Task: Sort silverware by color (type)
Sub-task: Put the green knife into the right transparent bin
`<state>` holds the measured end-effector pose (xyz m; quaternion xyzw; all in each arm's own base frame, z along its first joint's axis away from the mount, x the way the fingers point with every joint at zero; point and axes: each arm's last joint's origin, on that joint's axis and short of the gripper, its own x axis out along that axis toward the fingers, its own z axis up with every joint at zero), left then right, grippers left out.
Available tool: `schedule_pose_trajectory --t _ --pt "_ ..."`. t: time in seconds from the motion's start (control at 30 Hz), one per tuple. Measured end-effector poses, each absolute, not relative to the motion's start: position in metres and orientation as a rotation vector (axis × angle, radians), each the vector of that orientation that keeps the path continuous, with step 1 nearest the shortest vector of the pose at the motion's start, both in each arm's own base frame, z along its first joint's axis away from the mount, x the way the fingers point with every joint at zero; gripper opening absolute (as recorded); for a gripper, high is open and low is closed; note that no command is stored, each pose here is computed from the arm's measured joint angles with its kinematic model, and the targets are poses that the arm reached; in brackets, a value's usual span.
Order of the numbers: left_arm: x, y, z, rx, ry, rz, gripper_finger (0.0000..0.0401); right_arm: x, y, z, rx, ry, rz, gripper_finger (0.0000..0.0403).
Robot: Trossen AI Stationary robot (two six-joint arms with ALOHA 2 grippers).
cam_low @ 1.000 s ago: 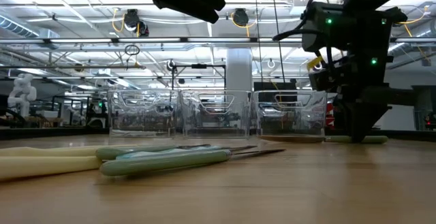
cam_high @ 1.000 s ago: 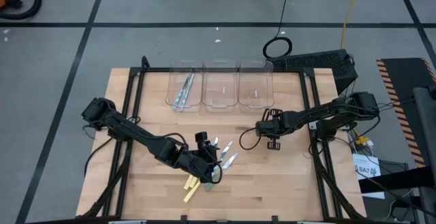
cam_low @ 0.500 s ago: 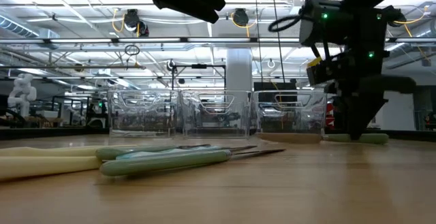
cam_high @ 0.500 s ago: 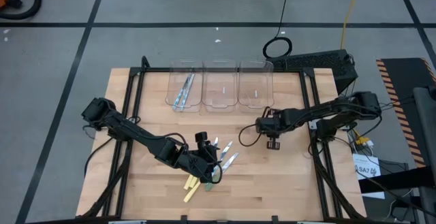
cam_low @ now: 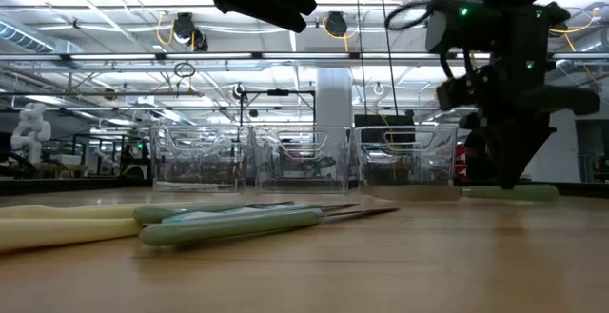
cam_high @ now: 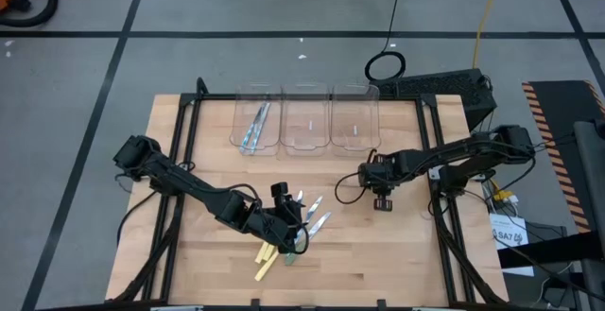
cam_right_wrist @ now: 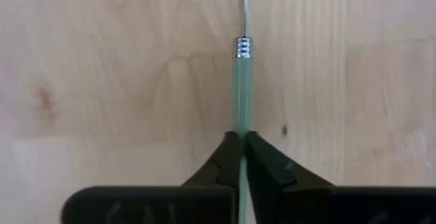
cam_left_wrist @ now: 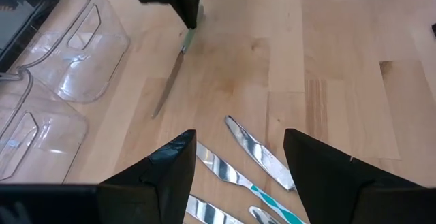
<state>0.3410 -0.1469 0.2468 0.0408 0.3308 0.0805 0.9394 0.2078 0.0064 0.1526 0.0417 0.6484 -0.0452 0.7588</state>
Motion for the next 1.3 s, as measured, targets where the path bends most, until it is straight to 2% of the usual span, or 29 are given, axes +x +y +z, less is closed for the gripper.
schedule_pose_trajectory --t 0.63,0.87,1.3 --pt "0.343 -0.143 0.247 0.075 0.670 0.176 0.0230 0.213 0.006 0.144 0.108 1.437 -0.148 0.0002" --pt "0.355 -0.147 0.226 0.119 0.689 0.168 0.0230 0.213 0.010 0.144 0.084 1.435 -0.146 0.0001" --pt "0.361 -0.140 0.218 0.116 0.716 0.171 0.0230 0.212 0.010 0.140 0.049 1.447 -0.192 0.0053"
